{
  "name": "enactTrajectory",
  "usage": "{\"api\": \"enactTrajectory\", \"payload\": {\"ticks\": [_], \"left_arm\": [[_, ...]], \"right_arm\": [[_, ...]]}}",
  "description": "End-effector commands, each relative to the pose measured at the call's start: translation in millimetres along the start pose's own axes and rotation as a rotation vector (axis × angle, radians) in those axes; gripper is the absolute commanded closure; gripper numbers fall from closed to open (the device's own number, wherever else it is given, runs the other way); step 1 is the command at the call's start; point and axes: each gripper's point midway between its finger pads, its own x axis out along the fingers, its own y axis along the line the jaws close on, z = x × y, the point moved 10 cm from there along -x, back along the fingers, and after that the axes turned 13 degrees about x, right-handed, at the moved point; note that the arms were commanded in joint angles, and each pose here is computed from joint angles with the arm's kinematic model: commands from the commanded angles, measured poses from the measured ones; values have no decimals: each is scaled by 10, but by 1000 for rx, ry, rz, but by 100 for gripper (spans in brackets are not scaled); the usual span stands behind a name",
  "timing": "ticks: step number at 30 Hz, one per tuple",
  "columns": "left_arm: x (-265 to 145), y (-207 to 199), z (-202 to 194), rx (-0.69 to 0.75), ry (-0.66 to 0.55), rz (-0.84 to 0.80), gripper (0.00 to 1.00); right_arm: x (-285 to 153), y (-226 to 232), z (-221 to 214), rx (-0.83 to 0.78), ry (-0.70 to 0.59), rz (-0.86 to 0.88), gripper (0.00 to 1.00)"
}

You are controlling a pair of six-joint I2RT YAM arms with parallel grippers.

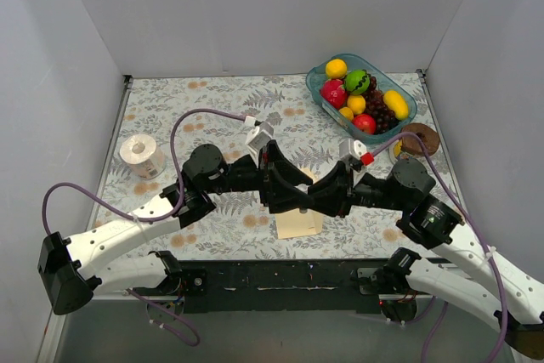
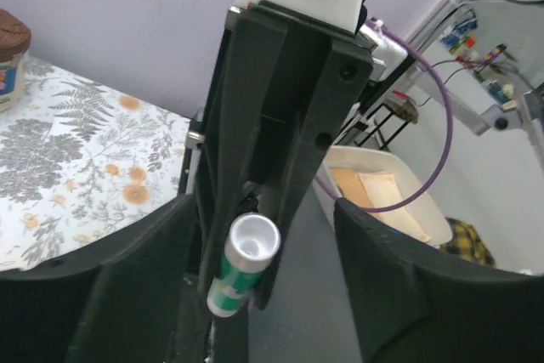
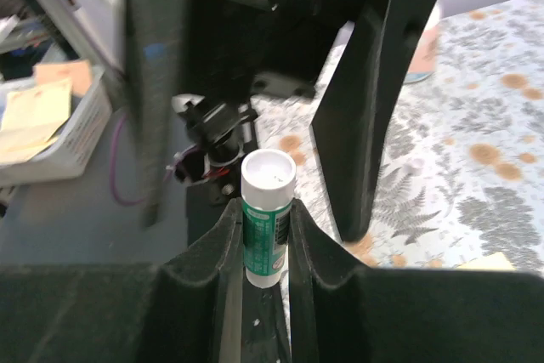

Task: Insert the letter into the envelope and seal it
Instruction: Unscrew the solid glue.

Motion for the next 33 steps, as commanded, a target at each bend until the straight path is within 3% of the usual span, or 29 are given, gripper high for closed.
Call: {"api": "enactTrajectory", "payload": {"ticks": [1,3,5,9,15,33], "left_arm": [[-7,19,35,-20,-14,124,21],[-9,113,91,-33,-44,276,13],[-7,245,169,-54,-73,467,12],[61,442,204,-102,-50,682,21],[125,397,279,-100,-128,711,25],[381,321,39,-12,41,600,45]], "right_arm": [[-61,-5,398,-73,-213,-232,99],[-133,-146,400,-8,-282,-446,99],[-148,-166,409,5,-310,-481,99],[-73,-207,401,37,-283,-478,99],[20,-259,324,74,-228,-448,99],[-4,-243,335,80,-261,-451,99]]}}
